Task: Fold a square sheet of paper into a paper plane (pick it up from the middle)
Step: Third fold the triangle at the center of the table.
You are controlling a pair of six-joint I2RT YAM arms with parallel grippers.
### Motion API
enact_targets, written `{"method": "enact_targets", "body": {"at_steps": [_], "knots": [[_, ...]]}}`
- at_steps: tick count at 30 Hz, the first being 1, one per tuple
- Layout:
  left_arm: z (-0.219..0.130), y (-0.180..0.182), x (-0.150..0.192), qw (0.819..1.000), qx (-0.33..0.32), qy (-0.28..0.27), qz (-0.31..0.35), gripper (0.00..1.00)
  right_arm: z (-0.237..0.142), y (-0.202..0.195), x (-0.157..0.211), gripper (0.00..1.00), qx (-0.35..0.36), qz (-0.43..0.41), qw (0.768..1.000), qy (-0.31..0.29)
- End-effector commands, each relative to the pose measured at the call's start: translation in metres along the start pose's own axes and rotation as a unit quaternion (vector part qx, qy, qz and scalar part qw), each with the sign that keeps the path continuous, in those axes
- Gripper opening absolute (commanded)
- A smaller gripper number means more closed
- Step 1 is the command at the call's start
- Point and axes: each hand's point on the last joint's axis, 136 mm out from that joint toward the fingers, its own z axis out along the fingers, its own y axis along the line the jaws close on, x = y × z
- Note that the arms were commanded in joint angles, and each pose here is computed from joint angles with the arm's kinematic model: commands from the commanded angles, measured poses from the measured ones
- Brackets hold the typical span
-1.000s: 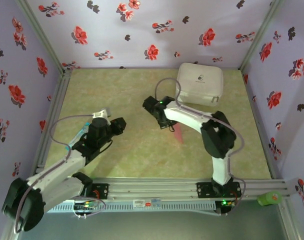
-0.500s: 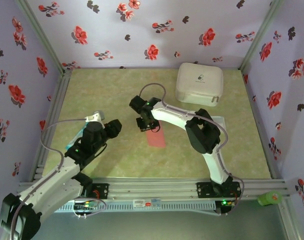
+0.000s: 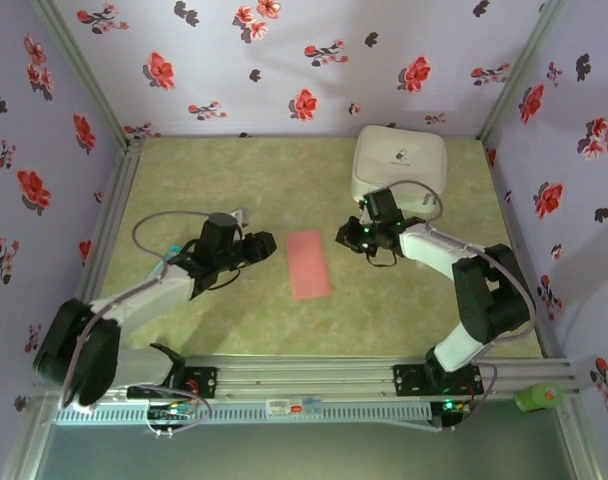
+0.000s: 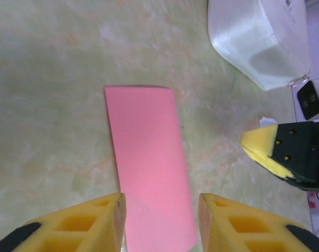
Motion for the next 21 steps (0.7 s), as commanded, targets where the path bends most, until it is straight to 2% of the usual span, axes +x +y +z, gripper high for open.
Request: {"method": "enact_targets", "body": {"at_steps": [1,9,17,21], "knots": [[0.015,-0.009,0.009,0.998,0.023,0.045,-0.031,0.40,0.009,0.018,0.015,0.09,-0.071,0.017,0.997,0.032],[0.039,0.001,0.028,0.993,0.005,0.094,-0.068,0.41,0.033,0.017,0.026,0.02,-0.106,0.043,0.991,0.069],[0.048,0.007,0.034,0.991,-0.010,0.110,-0.078,0.41,0.049,0.013,0.043,0.02,-0.084,0.029,0.990,0.111],[0.050,0.011,0.036,0.990,-0.015,0.113,-0.080,0.41,0.055,-0.001,0.050,0.02,-0.055,0.029,0.991,0.122]]}}
